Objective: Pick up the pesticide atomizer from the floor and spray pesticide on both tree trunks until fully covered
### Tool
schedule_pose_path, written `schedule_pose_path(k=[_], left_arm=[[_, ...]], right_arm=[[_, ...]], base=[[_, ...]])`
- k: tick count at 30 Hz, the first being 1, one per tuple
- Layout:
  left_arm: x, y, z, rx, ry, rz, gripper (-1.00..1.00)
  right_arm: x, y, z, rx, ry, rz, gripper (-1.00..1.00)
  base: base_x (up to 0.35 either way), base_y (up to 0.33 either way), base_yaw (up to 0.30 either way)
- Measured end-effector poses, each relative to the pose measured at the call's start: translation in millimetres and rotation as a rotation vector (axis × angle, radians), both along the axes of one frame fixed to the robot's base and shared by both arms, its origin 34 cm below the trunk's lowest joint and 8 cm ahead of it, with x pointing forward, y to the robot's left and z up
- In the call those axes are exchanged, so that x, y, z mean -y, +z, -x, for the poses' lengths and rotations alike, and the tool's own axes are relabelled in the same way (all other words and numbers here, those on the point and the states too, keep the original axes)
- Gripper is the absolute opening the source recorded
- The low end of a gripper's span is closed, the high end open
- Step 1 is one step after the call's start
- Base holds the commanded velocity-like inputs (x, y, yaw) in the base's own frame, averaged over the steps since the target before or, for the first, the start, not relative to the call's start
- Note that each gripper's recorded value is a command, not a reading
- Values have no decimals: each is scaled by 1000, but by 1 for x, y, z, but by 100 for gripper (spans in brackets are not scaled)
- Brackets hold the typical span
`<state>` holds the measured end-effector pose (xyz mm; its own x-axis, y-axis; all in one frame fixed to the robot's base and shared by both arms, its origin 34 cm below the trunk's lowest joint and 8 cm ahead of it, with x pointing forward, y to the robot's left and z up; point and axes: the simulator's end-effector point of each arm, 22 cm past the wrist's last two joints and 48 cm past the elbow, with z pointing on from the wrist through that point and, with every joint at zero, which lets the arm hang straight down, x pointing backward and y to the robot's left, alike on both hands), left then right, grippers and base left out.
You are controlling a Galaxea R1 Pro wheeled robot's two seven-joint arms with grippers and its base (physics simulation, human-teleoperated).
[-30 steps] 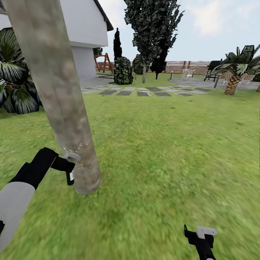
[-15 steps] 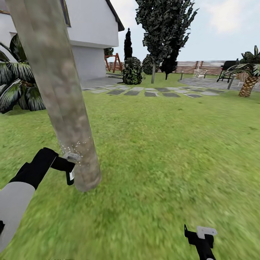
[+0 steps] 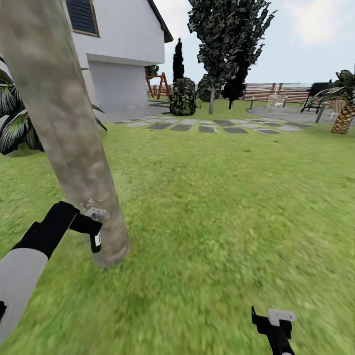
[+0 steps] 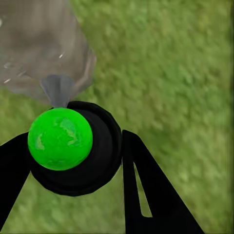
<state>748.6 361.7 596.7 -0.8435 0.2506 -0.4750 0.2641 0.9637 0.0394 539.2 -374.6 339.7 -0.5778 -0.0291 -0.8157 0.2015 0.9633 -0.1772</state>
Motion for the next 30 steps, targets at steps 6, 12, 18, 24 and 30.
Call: schedule_pose_path(k=[6,12,18,24,30], left_arm=[[0,0,0,0,0,-1,-100],[-1,0,0,0,0,-1,-100],[-8,-1,2,-5,8,-10,-100],[-24,-19,12,-24,40,-66,-100],[-26,-30,17,-32,61,-90,-100]], right_arm=[[0,0,0,0,-1,0,100],[-1,0,0,0,-1,-1,100],[-1,0,0,0,-1,-2,100],[-1,0,0,0,-1,-1,100],[-1,0,0,0,-1,-2,100]], base=[[118,-252,100],[116,-253,274],[115,-253,277],[112,-254,277],[157,-248,238]])
